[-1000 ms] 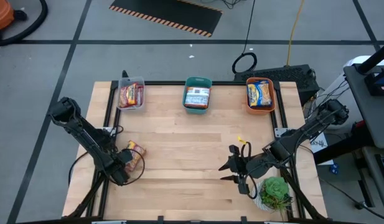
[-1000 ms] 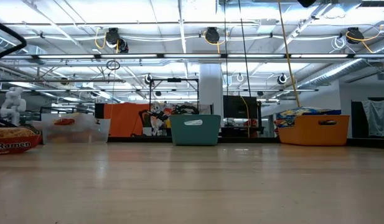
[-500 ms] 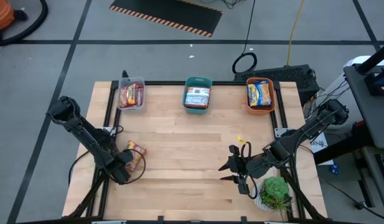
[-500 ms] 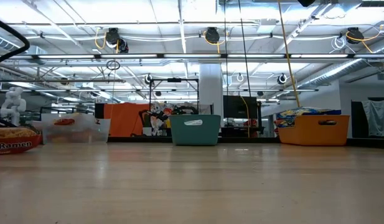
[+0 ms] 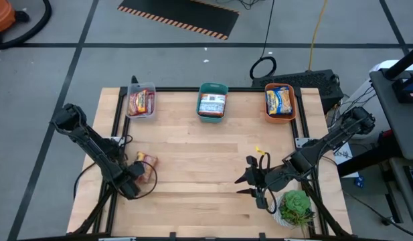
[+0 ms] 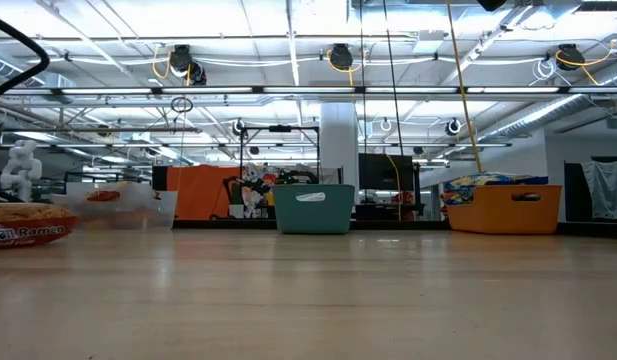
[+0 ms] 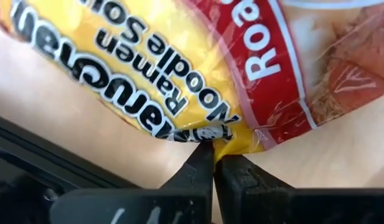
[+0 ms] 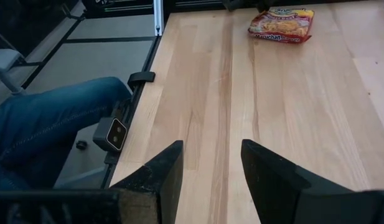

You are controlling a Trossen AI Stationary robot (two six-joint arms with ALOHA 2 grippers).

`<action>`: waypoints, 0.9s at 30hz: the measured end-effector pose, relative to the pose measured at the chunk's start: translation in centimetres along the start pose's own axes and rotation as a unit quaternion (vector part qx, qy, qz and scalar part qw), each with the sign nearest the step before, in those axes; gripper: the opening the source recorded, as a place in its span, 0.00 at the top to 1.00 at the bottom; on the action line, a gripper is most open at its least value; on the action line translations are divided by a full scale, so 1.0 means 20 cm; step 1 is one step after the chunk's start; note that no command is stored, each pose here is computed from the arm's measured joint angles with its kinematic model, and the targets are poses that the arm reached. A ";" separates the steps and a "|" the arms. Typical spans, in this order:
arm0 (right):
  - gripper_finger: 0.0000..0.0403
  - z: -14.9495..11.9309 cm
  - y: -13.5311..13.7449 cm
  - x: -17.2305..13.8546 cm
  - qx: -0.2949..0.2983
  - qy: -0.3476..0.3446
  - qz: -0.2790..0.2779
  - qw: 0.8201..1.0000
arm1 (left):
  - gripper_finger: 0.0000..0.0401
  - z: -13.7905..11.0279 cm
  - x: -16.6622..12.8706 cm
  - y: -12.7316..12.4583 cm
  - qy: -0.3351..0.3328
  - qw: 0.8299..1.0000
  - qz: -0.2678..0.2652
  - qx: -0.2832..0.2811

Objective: Sort Maruchan noodles
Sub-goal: Put the red noodle pack into the transparent bin

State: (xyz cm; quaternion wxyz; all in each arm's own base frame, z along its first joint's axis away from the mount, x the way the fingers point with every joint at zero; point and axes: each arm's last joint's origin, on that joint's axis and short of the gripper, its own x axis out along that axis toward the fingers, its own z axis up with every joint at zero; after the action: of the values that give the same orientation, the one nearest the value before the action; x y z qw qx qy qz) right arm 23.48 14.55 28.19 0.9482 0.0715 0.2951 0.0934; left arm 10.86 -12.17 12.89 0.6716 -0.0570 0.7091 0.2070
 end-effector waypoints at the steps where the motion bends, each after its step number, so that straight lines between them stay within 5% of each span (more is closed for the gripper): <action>1: 0.61 0.00 0.00 0.00 0.000 0.000 0.000 1.000 | 0.98 0.00 0.00 0.00 -0.007 1.000 0.005 -0.001; 9: 0.61 0.00 0.00 0.00 -0.001 -0.001 -0.002 1.000 | 0.99 0.02 0.00 0.02 -0.089 0.995 0.045 -0.004; 17: 0.61 0.01 -0.02 0.00 0.001 -0.011 -0.019 1.000 | 1.00 0.13 -0.09 0.02 -0.244 0.964 0.102 0.008; 27: 0.61 0.03 -0.06 0.01 -0.001 -0.013 -0.031 0.999 | 1.00 0.32 -0.14 0.09 -0.305 0.935 0.182 -0.002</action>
State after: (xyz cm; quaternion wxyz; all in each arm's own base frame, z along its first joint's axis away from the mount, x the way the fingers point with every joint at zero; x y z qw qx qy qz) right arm 24.18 13.41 28.26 0.9544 0.0626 0.2848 0.0634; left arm 16.32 -8.65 15.87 0.8062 0.1371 0.4682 0.3348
